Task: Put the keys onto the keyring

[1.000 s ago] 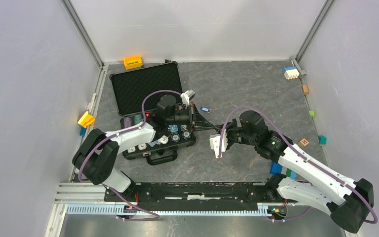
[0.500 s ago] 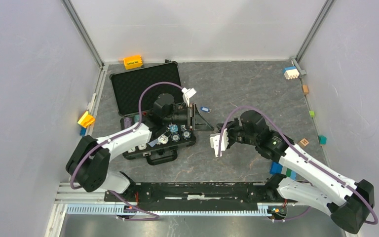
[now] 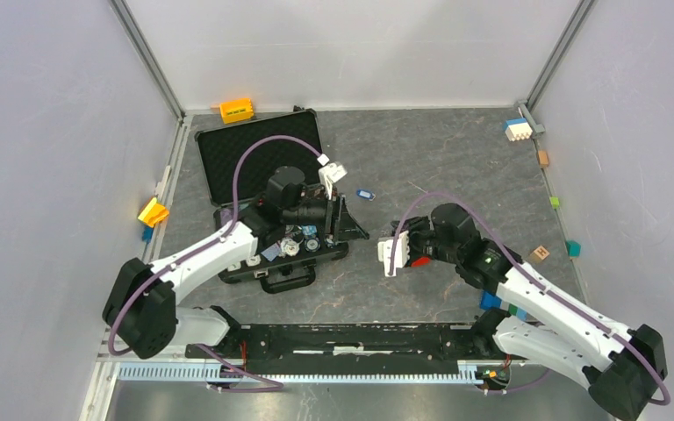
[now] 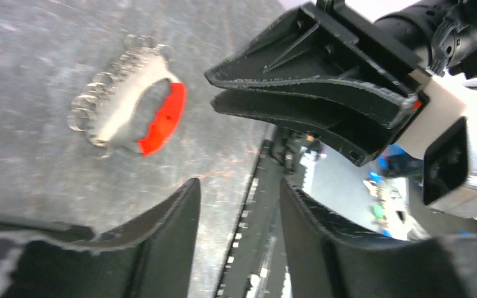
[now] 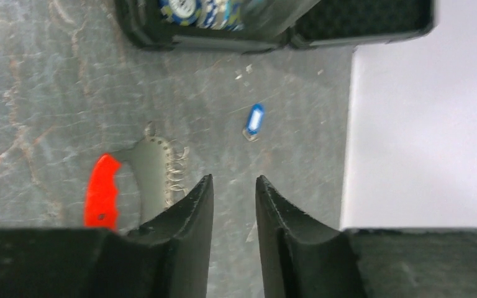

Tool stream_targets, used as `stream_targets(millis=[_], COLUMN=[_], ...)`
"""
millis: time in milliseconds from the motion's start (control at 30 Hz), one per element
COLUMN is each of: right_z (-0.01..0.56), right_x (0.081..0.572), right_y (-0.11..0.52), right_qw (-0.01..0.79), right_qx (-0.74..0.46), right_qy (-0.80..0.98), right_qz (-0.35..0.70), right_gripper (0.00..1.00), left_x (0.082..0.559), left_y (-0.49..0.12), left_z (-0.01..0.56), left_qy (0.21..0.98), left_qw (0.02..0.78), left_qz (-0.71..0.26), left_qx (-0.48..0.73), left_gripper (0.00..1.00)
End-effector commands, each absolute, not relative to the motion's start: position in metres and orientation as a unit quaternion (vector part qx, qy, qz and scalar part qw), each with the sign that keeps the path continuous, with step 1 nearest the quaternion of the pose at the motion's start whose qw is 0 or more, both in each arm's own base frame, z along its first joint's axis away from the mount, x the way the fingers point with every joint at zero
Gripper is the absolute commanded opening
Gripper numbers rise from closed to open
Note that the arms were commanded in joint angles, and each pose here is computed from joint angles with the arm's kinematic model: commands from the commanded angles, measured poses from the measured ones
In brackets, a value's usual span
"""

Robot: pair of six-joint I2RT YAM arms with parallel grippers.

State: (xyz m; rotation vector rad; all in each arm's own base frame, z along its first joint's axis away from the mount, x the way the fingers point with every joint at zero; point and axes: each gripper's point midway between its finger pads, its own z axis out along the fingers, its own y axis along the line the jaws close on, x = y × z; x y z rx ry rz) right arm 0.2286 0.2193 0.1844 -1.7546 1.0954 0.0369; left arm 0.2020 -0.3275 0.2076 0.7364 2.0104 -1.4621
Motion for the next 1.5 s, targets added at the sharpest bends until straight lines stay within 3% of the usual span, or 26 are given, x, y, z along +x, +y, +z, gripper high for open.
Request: stream_targets(millis=[0,33,67,200,667,1167,1467], right_z=[0.152,0.142,0.134,0.111,0.096,0.044,0.026], right_x=[0.232,0.234,0.237,0.247,0.318,0.315,0.307], right_y=[0.213,0.213,0.213,0.223,0.249,0.241,0.235], right_qw=[0.505,0.499,0.492,0.453,0.380,0.256,0.212], right_qx=[-0.692,-0.682,-0.674,-0.655,-0.606,-0.629,-0.644], right_qy=[0.515,0.533,0.549,0.599,0.679,0.699,0.696], right_qz=[0.033,0.039,0.046,0.080,0.166,0.224,0.236], right_gripper=[0.43,0.55,0.60,0.70,0.62,0.65,0.59], left_x=[0.233,0.242,0.249,0.274,0.292,0.291,0.291], left_y=[-0.299,-0.290,-0.282,-0.251,-0.213,-0.211,-0.212], left_z=[0.204,0.203,0.203,0.204,0.205,0.209,0.207], left_qy=[0.751,0.758,0.764,0.782,0.794,0.791,0.791], left_qw=[0.374,0.391,0.406,0.439,0.455,0.453,0.451], left_qz=[-0.445,-0.423,-0.404,-0.354,-0.343,-0.360,-0.364], left_qx=[0.313,0.305,0.297,0.265,0.210,0.198,0.198], left_gripper=[0.61,0.64,0.68,0.73,0.74,0.74,0.74])
